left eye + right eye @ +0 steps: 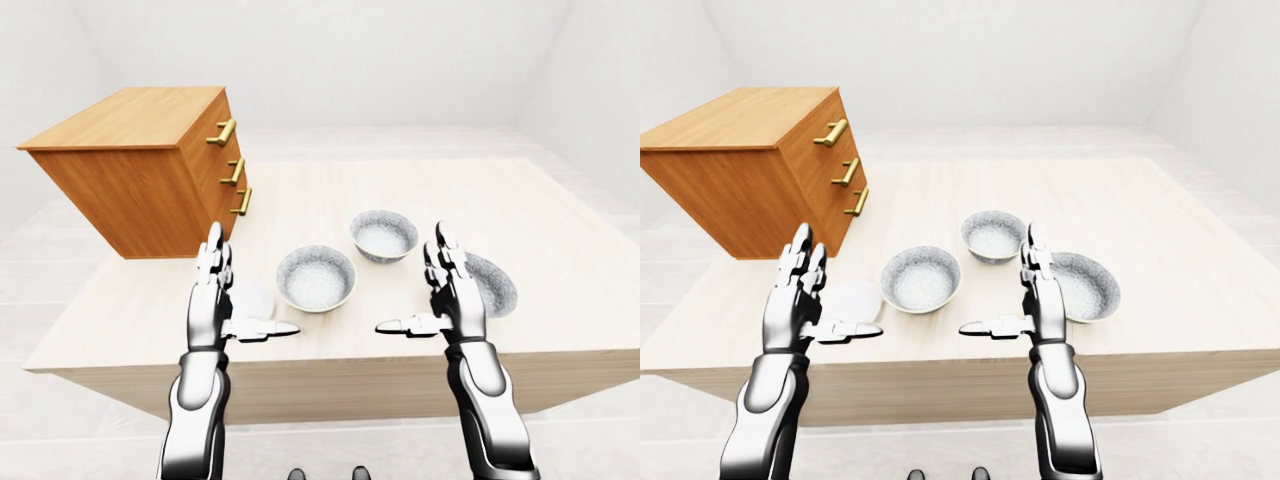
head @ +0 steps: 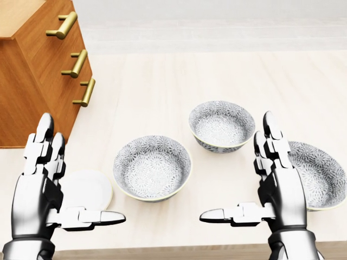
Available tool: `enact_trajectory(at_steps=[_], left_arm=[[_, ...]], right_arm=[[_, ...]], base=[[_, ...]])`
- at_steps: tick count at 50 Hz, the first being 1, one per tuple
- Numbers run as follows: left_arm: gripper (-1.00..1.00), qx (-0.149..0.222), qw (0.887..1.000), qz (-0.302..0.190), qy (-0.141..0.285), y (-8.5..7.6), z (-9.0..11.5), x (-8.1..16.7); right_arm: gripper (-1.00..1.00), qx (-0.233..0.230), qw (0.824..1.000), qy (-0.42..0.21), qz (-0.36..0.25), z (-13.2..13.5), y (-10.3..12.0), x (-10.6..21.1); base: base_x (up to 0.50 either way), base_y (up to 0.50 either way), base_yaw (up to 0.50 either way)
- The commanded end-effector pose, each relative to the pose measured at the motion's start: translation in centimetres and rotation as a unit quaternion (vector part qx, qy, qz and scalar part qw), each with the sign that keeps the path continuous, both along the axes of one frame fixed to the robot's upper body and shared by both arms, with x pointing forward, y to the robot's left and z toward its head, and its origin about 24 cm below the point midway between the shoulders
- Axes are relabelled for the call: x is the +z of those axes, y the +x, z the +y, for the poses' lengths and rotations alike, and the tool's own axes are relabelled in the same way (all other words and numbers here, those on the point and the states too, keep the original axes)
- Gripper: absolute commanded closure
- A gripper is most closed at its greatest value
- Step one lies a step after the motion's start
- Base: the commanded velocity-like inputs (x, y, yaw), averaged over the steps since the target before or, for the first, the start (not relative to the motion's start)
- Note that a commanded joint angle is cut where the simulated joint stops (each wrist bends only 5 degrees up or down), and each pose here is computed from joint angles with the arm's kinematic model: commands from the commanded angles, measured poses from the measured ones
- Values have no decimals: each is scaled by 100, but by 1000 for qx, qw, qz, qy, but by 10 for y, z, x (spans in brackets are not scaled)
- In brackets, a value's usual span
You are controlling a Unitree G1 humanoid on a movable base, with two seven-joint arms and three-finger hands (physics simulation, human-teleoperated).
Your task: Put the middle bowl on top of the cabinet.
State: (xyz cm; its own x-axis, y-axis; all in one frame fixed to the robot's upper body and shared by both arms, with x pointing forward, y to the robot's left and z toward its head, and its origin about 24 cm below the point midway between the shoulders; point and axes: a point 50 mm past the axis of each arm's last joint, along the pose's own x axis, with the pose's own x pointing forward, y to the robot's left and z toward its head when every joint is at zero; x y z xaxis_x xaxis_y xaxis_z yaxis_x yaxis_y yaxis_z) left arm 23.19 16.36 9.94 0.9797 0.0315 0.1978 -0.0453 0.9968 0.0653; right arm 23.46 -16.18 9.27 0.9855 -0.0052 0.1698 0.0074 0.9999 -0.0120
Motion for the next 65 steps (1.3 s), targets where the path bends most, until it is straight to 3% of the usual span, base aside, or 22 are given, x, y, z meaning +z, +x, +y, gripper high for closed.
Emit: enact_trajectory(at_steps=[1, 4, 10, 12, 19, 22, 23, 25, 38, 52, 65], left_arm=[[-100, 12, 996, -85, -4, -16, 7, 38], [-100, 16, 993, -115, 3, -20, 9, 51], [-100, 16, 988, -152, 6, -29, 9, 67], [-100, 4, 984, -177, -14, -35, 7, 76], [-100, 1, 975, -221, 24, -47, 1, 95], [-100, -5, 978, -205, 28, -42, 0, 89], [-100, -15, 980, -200, -4, -40, 1, 86], [-100, -7, 980, -198, 11, -42, 3, 86], [-100, -12, 977, -212, 7, -46, 2, 91], [-100, -11, 981, -192, 6, -43, 3, 83], [-100, -12, 984, -180, 5, -41, 2, 78]], right_arm=[[-100, 10, 997, -7, -82, 3, -11, 37], [-100, 12, 994, -45, -97, 7, -13, 45], [-100, 20, 989, -43, -137, 11, -19, 61], [-100, 13, 988, -51, -147, 10, -22, 66], [-100, 18, 985, -57, -162, 11, -25, 73], [-100, 14, 984, -56, -170, 9, -26, 76], [-100, 9, 983, -63, -171, 8, -27, 77], [-100, 10, 982, -63, -179, 8, -28, 80], [-100, 19, 984, -62, -165, 10, -28, 74], [-100, 20, 984, -60, -165, 9, -28, 74], [-100, 19, 985, -61, -160, 10, -27, 72]], base=[[12, 41, 0], [13, 41, 0], [14, 41, 0], [15, 42, 0], [16, 44, 0], [17, 44, 0], [18, 45, 0], [18, 45, 0], [18, 45, 0], [18, 48, 0], [10, 13, 0]])
